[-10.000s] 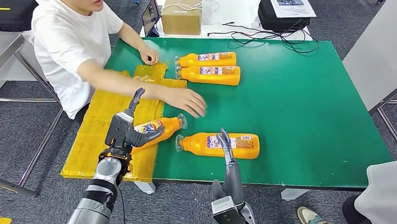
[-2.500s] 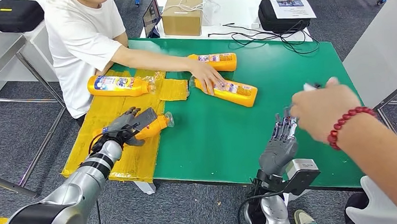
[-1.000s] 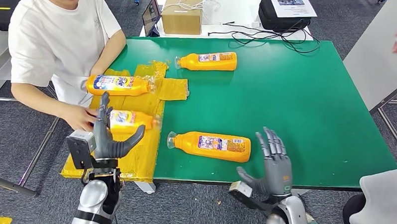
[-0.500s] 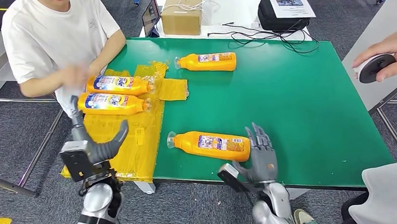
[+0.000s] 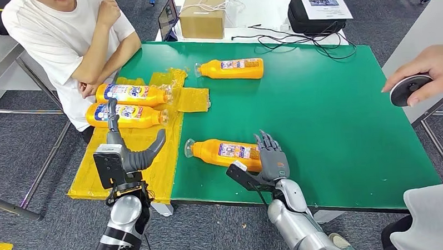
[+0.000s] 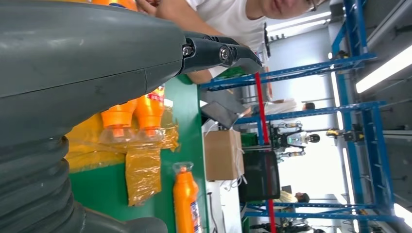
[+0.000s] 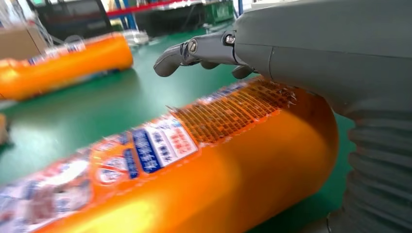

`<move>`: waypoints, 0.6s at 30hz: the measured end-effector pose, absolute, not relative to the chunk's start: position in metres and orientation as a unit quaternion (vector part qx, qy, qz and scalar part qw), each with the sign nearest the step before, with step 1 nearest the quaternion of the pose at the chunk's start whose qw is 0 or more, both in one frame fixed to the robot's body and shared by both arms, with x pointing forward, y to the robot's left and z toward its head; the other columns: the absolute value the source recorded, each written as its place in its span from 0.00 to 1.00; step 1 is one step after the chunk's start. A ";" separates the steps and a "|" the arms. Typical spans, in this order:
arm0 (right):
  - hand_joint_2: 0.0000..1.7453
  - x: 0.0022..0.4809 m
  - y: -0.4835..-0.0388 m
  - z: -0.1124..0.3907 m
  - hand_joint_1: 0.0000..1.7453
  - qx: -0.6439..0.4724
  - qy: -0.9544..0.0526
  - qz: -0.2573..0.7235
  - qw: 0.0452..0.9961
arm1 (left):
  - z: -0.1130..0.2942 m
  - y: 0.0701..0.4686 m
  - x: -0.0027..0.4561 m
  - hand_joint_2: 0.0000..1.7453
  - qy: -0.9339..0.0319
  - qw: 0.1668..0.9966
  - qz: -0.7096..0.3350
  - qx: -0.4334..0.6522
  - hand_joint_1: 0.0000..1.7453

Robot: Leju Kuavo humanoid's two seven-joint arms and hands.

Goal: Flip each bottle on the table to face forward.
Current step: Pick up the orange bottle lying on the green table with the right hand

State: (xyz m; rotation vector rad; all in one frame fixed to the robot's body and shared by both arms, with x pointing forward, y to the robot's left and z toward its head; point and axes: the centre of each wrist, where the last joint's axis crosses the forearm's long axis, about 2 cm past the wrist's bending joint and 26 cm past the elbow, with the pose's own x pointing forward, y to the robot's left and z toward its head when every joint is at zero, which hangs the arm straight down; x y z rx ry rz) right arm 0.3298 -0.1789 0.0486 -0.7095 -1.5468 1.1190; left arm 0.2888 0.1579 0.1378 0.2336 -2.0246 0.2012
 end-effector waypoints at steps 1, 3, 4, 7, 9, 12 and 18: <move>1.00 0.331 -0.178 0.049 0.00 -0.295 -0.638 0.474 0.530 | 0.137 0.158 0.289 1.00 -0.843 0.523 0.084 0.095 0.00; 1.00 0.334 -0.176 0.050 0.00 -0.292 -0.622 0.486 0.541 | 0.137 0.157 0.289 1.00 -0.839 0.530 0.083 0.089 0.00; 1.00 0.335 -0.175 0.051 0.00 -0.291 -0.613 0.491 0.546 | 0.137 0.157 0.289 1.00 -0.838 0.532 0.082 0.085 0.00; 1.00 0.340 -0.172 0.054 0.00 -0.290 -0.582 0.506 0.567 | 0.137 0.156 0.288 1.00 -0.833 0.542 0.079 0.074 0.00; 1.00 0.345 -0.171 0.058 0.00 -0.289 -0.565 0.514 0.578 | 0.137 0.155 0.288 1.00 -0.831 0.547 0.077 0.068 0.00; 1.00 0.348 -0.171 0.060 0.23 -0.288 -0.554 0.518 0.584 | 0.137 0.155 0.288 1.00 -0.830 0.549 0.075 0.064 0.00; 1.00 0.353 -0.174 0.062 1.00 -0.276 -0.535 0.531 0.597 | 0.138 0.151 0.292 1.00 -0.822 0.563 0.074 0.037 0.00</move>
